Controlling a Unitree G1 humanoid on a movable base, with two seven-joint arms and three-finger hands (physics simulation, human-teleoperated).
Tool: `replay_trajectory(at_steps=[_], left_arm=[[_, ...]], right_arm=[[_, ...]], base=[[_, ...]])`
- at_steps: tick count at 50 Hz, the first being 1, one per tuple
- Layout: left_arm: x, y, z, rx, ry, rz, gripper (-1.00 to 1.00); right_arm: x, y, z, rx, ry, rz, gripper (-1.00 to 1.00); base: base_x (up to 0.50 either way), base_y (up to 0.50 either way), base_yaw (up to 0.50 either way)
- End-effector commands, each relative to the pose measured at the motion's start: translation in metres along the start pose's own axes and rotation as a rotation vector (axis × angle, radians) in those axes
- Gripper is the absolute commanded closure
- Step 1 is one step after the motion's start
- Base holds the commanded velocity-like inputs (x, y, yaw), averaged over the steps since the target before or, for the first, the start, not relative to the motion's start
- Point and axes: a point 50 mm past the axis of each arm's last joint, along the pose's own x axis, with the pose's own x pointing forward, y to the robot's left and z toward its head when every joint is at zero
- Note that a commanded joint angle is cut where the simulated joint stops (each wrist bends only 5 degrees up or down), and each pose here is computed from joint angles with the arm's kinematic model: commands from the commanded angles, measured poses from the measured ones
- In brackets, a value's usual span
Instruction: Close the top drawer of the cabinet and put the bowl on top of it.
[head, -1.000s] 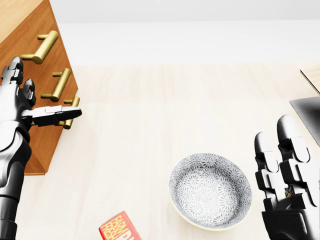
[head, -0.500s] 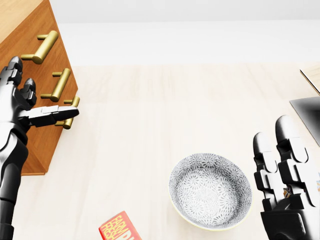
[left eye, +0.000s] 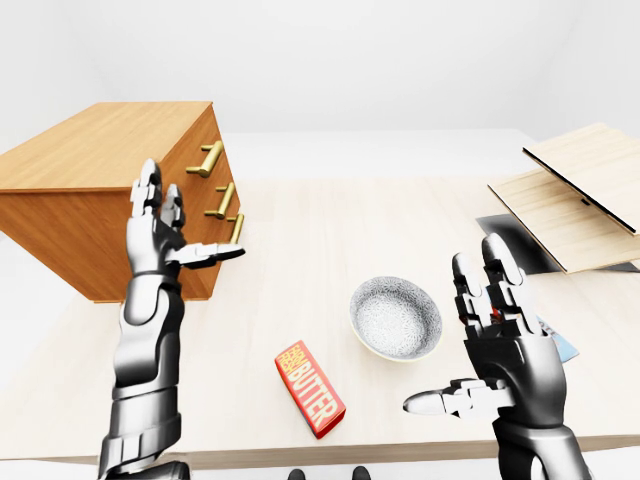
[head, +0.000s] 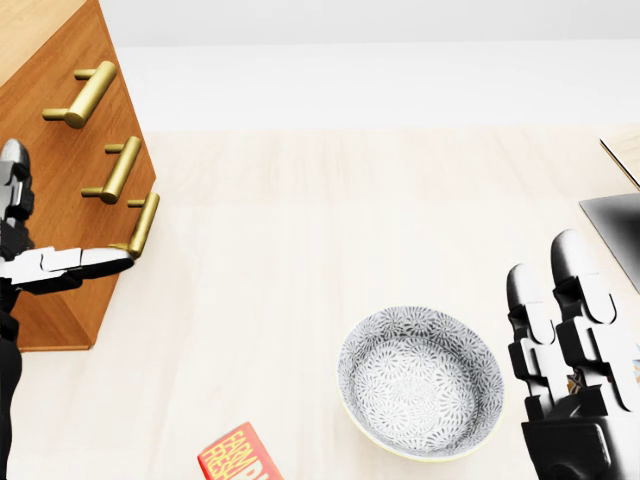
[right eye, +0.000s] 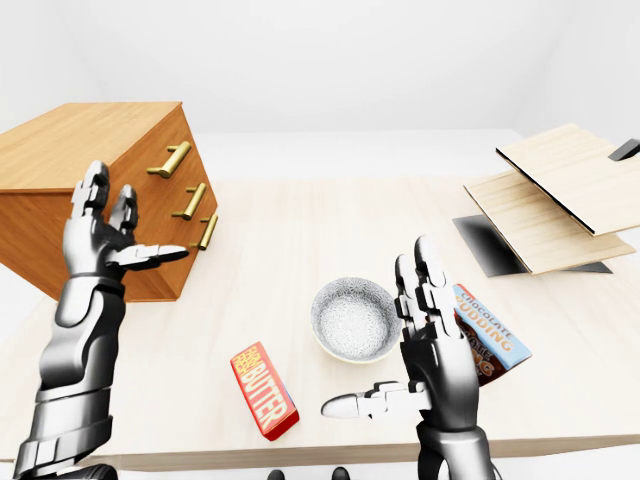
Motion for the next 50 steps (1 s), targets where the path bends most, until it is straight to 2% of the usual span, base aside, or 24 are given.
replay_trajectory(at_steps=[1,6,11,21,22,25,35,39,44,50], left_arm=[[-0.059,-0.016,0.048,0.028,-0.227,-0.071,-1.0],[-0.093,-0.027,0.04,0.05,-0.179,-0.139,-1.0],[-0.115,-0.034,0.032,0.059,-0.115,-0.172,-1.0],[-0.13,-0.045,0.027,0.052,-0.068,-0.212,-1.0],[-0.14,-0.052,0.022,0.073,-0.022,-0.216,-1.0],[-0.147,-0.06,0.014,0.104,0.028,-0.226,-1.0],[-0.151,-0.066,0.02,0.126,0.011,-0.219,-1.0],[-0.153,-0.072,0.032,0.147,-0.043,-0.211,-1.0],[-0.154,-0.078,0.037,0.22,-0.08,-0.174,-1.0],[-0.158,-0.091,0.049,0.242,-0.147,-0.192,-1.0]], right_arm=[[0.0,0.0,0.0,-0.001,0.0,-0.001,-1.0],[0.001,0.0,-0.002,0.001,0.006,0.002,-1.0],[0.001,0.001,-0.003,0.002,0.007,0.003,-1.0],[0.001,0.0,-0.003,0.004,0.007,0.004,-1.0],[0.0,0.0,-0.001,0.005,0.002,0.004,-1.0],[-0.001,-0.001,0.0,0.005,0.0,0.003,-1.0],[-0.003,-0.002,0.004,0.005,-0.008,0.001,-1.0],[-0.004,-0.002,0.006,0.004,-0.012,0.003,-1.0],[-0.003,-0.004,0.007,0.008,-0.012,-0.001,-1.0],[-0.003,-0.007,0.011,0.01,-0.021,-0.01,-1.0]], base=[[0.0,0.0,0.0],[0.0,0.0,0.0],[0.0,0.0,0.0],[0.0,0.0,0.0],[0.0,0.0,0.0],[0.0,0.0,0.0],[0.0,0.0,0.0],[0.0,0.0,0.0],[0.0,0.0,0.0],[0.0,0.0,0.0]])
